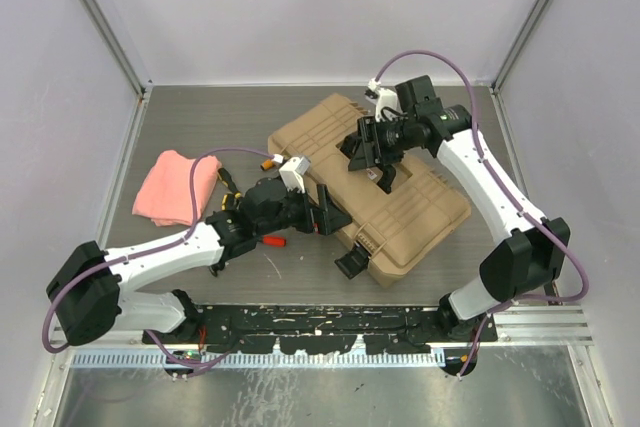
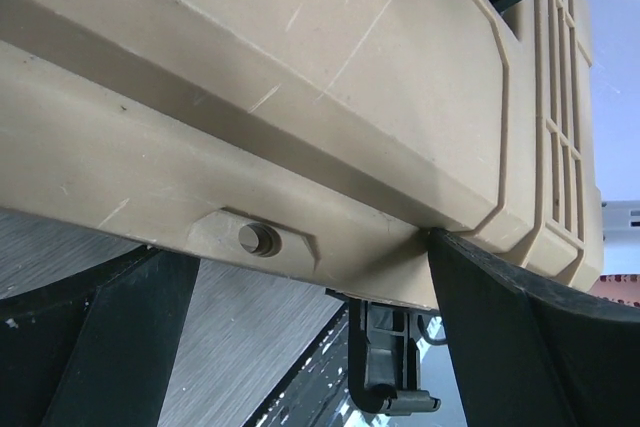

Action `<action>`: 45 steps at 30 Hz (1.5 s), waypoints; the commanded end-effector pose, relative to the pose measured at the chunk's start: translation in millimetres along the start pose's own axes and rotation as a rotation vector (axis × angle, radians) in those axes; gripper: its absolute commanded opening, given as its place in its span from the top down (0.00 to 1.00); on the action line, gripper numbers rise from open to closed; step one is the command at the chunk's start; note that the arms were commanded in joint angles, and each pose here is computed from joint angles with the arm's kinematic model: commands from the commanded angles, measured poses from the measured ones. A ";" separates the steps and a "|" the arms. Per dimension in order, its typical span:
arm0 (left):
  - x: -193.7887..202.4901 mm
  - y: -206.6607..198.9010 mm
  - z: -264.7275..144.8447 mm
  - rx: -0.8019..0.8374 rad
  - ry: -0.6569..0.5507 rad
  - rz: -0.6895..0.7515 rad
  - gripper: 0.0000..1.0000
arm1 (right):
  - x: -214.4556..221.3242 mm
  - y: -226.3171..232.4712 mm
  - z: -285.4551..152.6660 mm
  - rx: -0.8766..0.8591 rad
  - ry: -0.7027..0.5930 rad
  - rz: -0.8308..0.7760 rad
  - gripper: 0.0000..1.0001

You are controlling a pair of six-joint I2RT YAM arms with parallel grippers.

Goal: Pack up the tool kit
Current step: Open the toolbox at the center of the board.

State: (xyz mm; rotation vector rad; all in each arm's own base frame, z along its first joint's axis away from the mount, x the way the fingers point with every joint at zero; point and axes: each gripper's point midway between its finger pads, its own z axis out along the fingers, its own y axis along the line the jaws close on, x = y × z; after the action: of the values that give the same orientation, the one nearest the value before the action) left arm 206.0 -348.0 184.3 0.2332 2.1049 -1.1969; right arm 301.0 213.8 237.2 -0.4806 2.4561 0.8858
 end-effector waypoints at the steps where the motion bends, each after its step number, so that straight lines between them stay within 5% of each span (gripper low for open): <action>1: -15.0 -23.5 7.8 0.085 -0.036 0.005 0.02 | -2.5 7.5 -8.6 0.073 -0.004 -0.062 0.46; 3: -13.9 -23.3 8.6 0.083 -0.028 0.006 0.02 | -5.4 3.6 -11.8 0.128 -0.022 -0.079 0.52; 6: -13.6 -23.3 6.4 0.081 -0.025 0.011 0.02 | -12.0 -2.8 -17.7 0.212 -0.058 -0.090 0.73; 14: -28.7 -28.9 -14.7 0.065 -0.075 0.041 0.02 | -36.4 9.4 -32.5 0.225 -0.165 -0.097 0.98; 22: -38.0 -28.7 -34.7 0.050 -0.127 0.055 0.02 | -61.8 20.9 -49.7 0.215 -0.328 -0.092 0.99; 45: -54.3 -44.7 -39.7 0.142 -0.232 -0.068 0.02 | -68.7 26.6 -54.0 0.144 -0.336 -0.053 0.99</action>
State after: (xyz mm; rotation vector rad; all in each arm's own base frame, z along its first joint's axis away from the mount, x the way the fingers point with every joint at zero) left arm 200.9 -333.0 237.9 0.1481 1.9565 -1.2868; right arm 310.4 198.8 245.9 -0.4027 2.4429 0.5650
